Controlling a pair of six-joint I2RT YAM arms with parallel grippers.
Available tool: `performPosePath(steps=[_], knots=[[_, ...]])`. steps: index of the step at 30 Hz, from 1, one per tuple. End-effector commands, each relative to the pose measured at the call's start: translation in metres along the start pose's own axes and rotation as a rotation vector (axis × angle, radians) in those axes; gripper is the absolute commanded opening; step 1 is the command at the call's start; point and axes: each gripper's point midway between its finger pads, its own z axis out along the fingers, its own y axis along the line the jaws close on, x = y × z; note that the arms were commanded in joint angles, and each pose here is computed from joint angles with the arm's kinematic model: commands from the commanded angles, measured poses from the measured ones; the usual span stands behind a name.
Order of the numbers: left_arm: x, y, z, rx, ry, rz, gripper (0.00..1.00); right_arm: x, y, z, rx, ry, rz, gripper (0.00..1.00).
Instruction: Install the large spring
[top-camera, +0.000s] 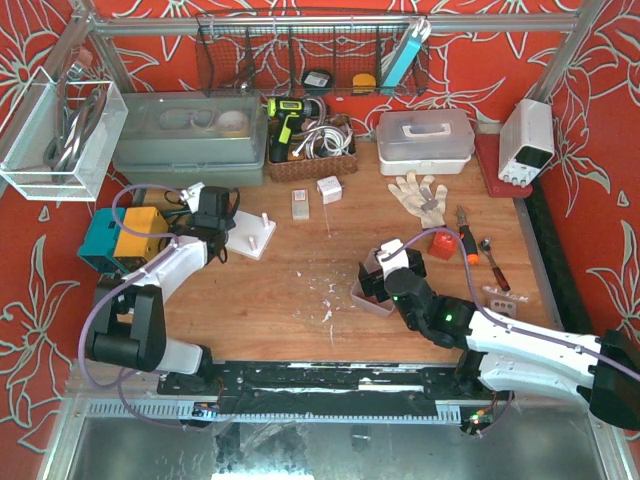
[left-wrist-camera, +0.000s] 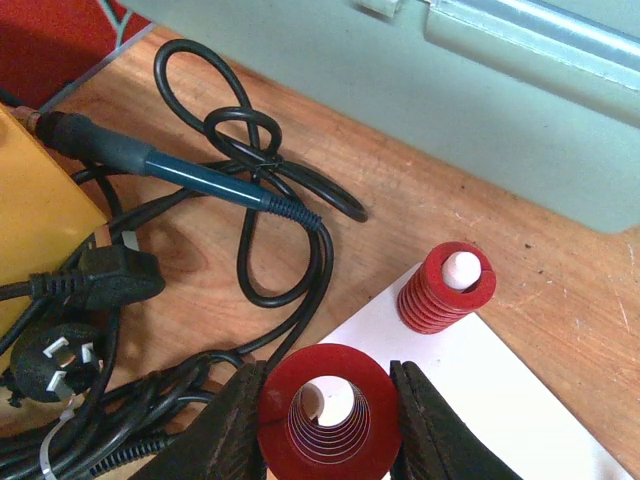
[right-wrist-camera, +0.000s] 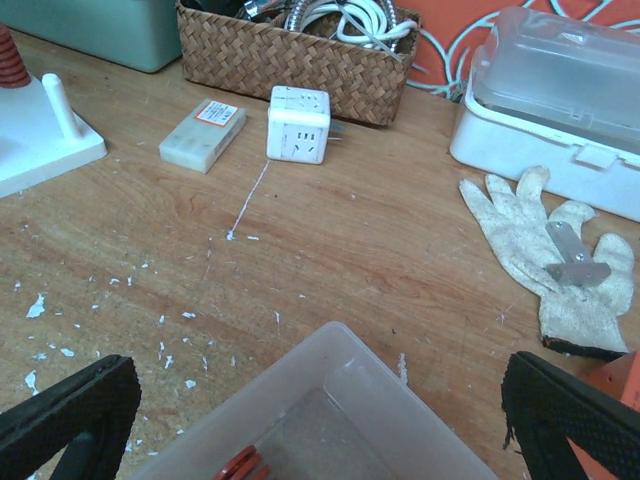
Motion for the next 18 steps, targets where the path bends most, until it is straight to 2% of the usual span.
performPosePath(steps=[1, 18], knots=[[0.004, 0.012, -0.003, -0.041, 0.009, 0.006, 0.0, -0.017, 0.002, 0.0, -0.007, -0.025, 0.033, 0.99], [0.03, 0.008, 0.016, -0.045, 0.087, 0.042, 0.04, -0.015, 0.002, 0.003, -0.001, -0.018, 0.028, 0.99]])
